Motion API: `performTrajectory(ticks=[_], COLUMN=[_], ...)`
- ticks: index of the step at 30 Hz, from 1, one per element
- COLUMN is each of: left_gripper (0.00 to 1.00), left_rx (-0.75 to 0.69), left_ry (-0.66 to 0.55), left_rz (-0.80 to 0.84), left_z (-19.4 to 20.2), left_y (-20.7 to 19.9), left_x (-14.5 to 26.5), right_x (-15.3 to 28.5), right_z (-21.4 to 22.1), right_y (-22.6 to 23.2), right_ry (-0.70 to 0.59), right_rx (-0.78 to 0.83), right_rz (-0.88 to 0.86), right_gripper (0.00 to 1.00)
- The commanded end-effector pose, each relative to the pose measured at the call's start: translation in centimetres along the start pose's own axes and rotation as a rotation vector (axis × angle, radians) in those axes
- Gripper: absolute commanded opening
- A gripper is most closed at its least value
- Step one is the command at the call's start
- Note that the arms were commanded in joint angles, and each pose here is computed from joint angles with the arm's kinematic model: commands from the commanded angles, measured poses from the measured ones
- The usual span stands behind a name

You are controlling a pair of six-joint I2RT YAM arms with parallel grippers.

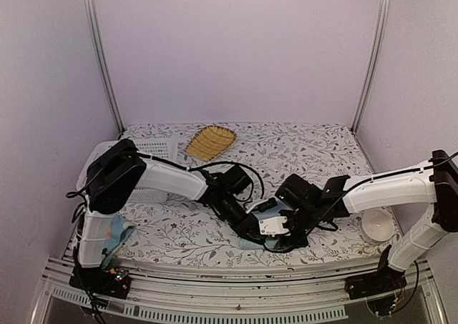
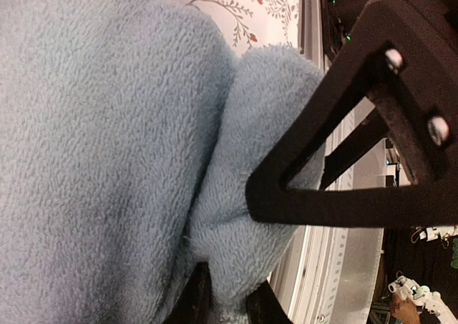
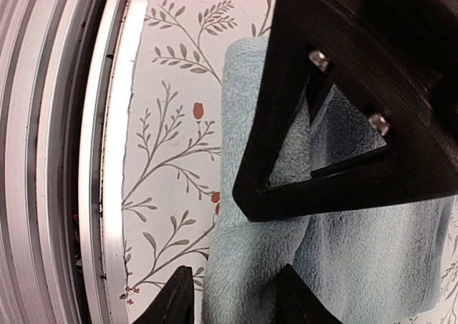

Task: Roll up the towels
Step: Roll the towel at the center of the board.

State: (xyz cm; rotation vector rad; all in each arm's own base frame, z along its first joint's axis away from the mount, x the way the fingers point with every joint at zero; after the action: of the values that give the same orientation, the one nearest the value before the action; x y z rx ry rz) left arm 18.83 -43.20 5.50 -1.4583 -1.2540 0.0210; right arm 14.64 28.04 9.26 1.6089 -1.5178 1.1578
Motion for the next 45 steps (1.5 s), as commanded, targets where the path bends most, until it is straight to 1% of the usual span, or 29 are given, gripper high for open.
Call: performTrajectory(ticks=[1,5,8,9,10,11,12,13,14,16,20,23,26,28,30,34,37,40,43,45], left_gripper=[0.15,0.15,0.16,0.20,0.29,0.32,0.38,0.42,0.45,0.48,0.50,0.51,0.50,0.49,0.48,0.48,0.49,0.51,0.52,0.50], left_rx=[0.155,0.148,0.122,0.104,0.085,0.061,0.033,0.001,-0.017,-0.067,-0.143,-0.260,-0.450,-0.561,-0.657,-0.780,-0.858,-0.913,-0.948,-0.972], left_ry=[0.095,0.085,0.046,0.024,0.003,-0.027,-0.064,-0.112,-0.154,-0.267,-0.482,-0.563,-0.591,-0.566,-0.498,-0.308,-0.169,-0.099,-0.067,-0.046], left_rz=[-0.103,-0.111,-0.124,-0.136,-0.157,-0.182,-0.204,-0.226,-0.253,-0.295,-0.407,-0.539,-0.661,-0.711,-0.737,-0.741,-0.786,-0.818,-0.828,-0.830], left_z=[3.7,3.8,3.4,3.2,3.1,2.9,2.8,2.2,2.5,2.1,2.2,3.2,4.3,4.9,5.0,5.0,4.8,4.1,3.5,3.5], left_y=[3.6,3.6,3.2,2.9,2.8,2.5,1.9,1.3,0.8,-0.5,-2.0,-3.6,-6.4,-7.8,-8.6,-8.5,-7.4,-6.5,-5.7,-5.5], left_x=[-0.8,-0.4,0.3,0.7,1.2,1.8,2.7,3.6,4.4,6.4,9.9,11.3,11.7,11.1,10.0,6.6,3.8,1.9,0.4,-0.4], right_x=[-1.0,-1.8,-2.0,-1.9,-1.6,-1.4,-1.2,-1.0,-0.8,-0.7,-1.4,-2.1,-2.7,-3.0,-3.4,-3.8,-3.9,-4.1,-4.2,-4.2], right_z=[0.5,1.1,1.1,1.0,0.9,0.9,1.0,1.1,1.0,1.2,1.5,2.1,2.8,3.4,3.9,4.0,4.0,4.1,4.2,4.2], right_y=[0.5,0.7,1.4,1.8,1.8,1.8,1.9,1.8,1.7,1.4,0.3,-0.7,-1.2,-1.8,-2.0,-2.1,-2.1,-2.1,-2.1,-2.0], right_ry=[0.042,0.070,0.060,0.044,0.021,-0.002,-0.018,-0.035,-0.055,-0.077,-0.108,-0.134,-0.141,-0.148,-0.146,-0.167,-0.169,-0.162,-0.159,-0.159], right_rx=[-0.018,-0.030,-0.043,-0.053,-0.075,-0.099,-0.125,-0.151,-0.172,-0.209,-0.312,-0.407,-0.469,-0.518,-0.555,-0.577,-0.584,-0.589,-0.595,-0.599], right_rz=[-0.023,-0.040,-0.098,-0.132,-0.169,-0.211,-0.255,-0.296,-0.332,-0.397,-0.530,-0.634,-0.696,-0.724,-0.761,-0.805,-0.821,-0.822,-0.825,-0.826], right_gripper=[0.37,0.24,0.13,0.11,0.09,0.08,0.06,0.06,0.05,0.04,0.04,0.04,0.04,0.04,0.05,0.05,0.06,0.06,0.06,0.06])
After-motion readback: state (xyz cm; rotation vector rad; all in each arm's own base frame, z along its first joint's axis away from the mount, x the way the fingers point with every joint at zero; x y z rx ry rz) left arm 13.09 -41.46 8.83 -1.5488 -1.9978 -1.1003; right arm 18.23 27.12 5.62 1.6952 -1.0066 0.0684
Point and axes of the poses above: each gripper's point midway between its finger pads, its own x axis back along the fingers, its own y axis along the line the jaws close on, z = x × y, the point moved 5 cm from there along x, back along the fingers, and after that the axes turned 1 degree about x, right-handed, at the moved point
